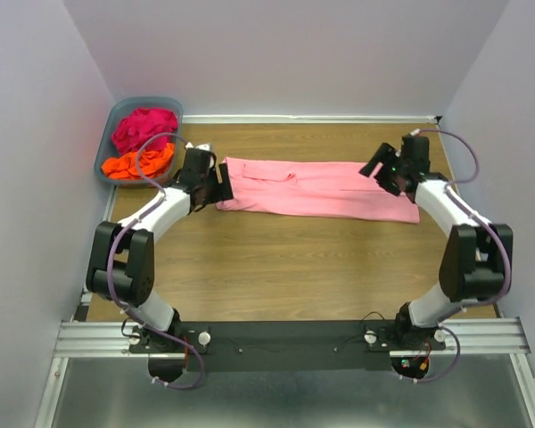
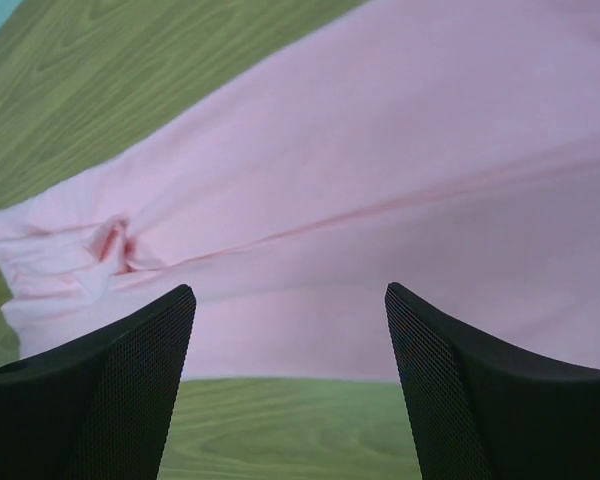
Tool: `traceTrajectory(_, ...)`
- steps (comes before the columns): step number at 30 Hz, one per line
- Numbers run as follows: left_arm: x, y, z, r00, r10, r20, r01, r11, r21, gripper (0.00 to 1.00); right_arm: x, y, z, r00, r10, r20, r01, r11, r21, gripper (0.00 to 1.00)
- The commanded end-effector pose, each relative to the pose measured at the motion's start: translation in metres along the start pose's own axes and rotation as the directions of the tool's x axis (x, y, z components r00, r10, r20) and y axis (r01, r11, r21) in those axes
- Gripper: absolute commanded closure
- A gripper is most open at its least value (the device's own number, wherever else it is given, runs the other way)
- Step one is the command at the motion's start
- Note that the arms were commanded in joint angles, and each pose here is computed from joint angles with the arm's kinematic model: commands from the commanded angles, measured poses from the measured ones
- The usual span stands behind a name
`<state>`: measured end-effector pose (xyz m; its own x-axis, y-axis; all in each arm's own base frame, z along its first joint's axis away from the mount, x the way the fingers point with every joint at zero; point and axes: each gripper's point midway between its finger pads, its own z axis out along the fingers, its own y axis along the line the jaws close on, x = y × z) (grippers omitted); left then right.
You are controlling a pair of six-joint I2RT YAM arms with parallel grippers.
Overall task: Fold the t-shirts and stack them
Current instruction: Fold the tshirt
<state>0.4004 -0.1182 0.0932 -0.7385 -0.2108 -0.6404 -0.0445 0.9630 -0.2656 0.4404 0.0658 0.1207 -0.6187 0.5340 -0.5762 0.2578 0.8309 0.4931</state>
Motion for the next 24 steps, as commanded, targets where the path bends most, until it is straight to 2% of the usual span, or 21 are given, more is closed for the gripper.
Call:
traceTrajectory(1, 0.023, 0.019, 0.001, 1.000, -0.027, -0.013, 0.026, 0.997, -0.070, 0.17, 0.022, -0.059, -0.029, 0.999, 0.033, -0.008, -0.031, 0.983, 0.182, 0.15)
traceTrajectory(4, 0.033, 0.020, 0.012, 0.998, -0.023, -0.051, 0.020, 0.998, -0.067, 0.25, 0.021, -0.104, -0.045, 0.994, 0.106, 0.039, -0.112, 0.950, 0.290, 0.17)
traceTrajectory(8, 0.034, 0.020, 0.020, 0.998, -0.033, -0.050, 0.030, 0.997, -0.065, 0.25, 0.027, -0.158, -0.059, 0.968, 0.235, 0.088, -0.251, 0.889, 0.383, 0.23)
traceTrajectory(11, 0.032, 0.019, 0.027, 0.998, -0.032, -0.052, 0.029, 0.997, -0.068, 0.25, 0.025, -0.177, -0.067, 0.955, 0.268, 0.130, -0.298, 0.858, 0.418, 0.26)
traceTrajectory(19, 0.036, 0.018, 0.047, 0.996, -0.041, -0.076, 0.035, 0.997, -0.070, 0.26, 0.033, -0.203, -0.059, 0.933, 0.338, 0.125, -0.355, 0.805, 0.476, 0.27)
traceTrajectory(24, 0.041, 0.023, 0.051, 0.995, -0.044, -0.089, 0.036, 0.995, -0.089, 0.34, 0.037, -0.208, -0.051, 0.924, 0.364, 0.117, -0.375, 0.802, 0.465, 0.27)
